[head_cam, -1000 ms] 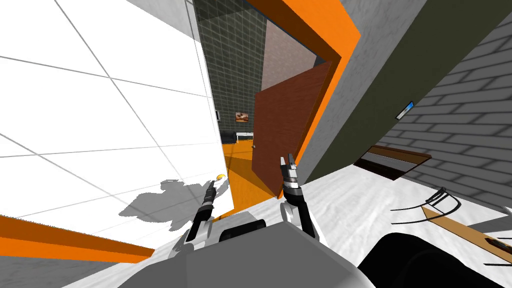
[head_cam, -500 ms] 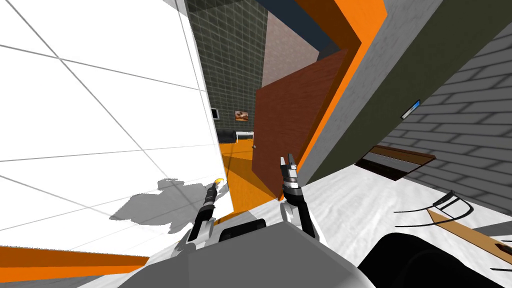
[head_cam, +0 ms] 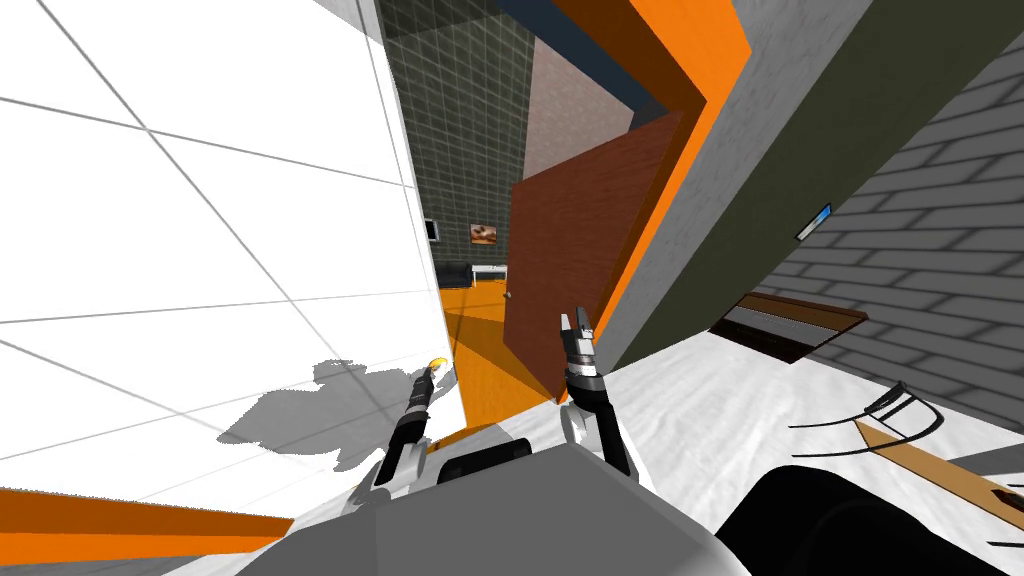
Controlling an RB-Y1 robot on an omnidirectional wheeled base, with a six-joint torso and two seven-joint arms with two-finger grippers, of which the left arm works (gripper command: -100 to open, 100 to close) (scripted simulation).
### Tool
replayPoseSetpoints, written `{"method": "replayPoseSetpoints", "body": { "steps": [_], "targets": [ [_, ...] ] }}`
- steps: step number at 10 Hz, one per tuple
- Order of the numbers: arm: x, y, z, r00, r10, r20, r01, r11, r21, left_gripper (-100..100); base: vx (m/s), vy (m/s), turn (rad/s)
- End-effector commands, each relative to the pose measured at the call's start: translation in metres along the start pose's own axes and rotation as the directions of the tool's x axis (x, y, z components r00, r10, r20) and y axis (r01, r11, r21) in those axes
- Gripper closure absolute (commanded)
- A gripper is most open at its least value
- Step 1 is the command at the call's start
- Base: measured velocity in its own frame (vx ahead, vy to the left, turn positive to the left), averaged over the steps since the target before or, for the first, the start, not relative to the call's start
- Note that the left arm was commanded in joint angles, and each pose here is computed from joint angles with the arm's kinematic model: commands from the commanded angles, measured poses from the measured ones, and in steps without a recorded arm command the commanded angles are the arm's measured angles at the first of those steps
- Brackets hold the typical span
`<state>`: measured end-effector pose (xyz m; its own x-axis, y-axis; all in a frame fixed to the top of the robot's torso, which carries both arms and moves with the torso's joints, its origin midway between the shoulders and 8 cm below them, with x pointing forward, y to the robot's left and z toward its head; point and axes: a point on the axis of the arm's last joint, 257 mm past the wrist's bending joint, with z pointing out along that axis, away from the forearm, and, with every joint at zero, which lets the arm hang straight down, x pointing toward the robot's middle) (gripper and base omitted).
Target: Push the door open
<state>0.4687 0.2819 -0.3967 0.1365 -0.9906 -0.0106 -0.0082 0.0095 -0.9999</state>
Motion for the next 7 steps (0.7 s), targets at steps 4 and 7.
{"method": "replayPoseSetpoints", "body": {
  "steps": [4, 7],
  "targets": [
    [-0.024, -0.007, 0.0046, 0.9990, 0.023, 0.039, -0.024, 0.9996, 0.016, 100, 0.183, -0.016, 0.044],
    [-0.043, -0.011, 0.0067, 0.9965, 0.037, 0.075, -0.039, 0.9990, 0.023, 100, 0.153, -0.017, 0.058]
  ]
}}
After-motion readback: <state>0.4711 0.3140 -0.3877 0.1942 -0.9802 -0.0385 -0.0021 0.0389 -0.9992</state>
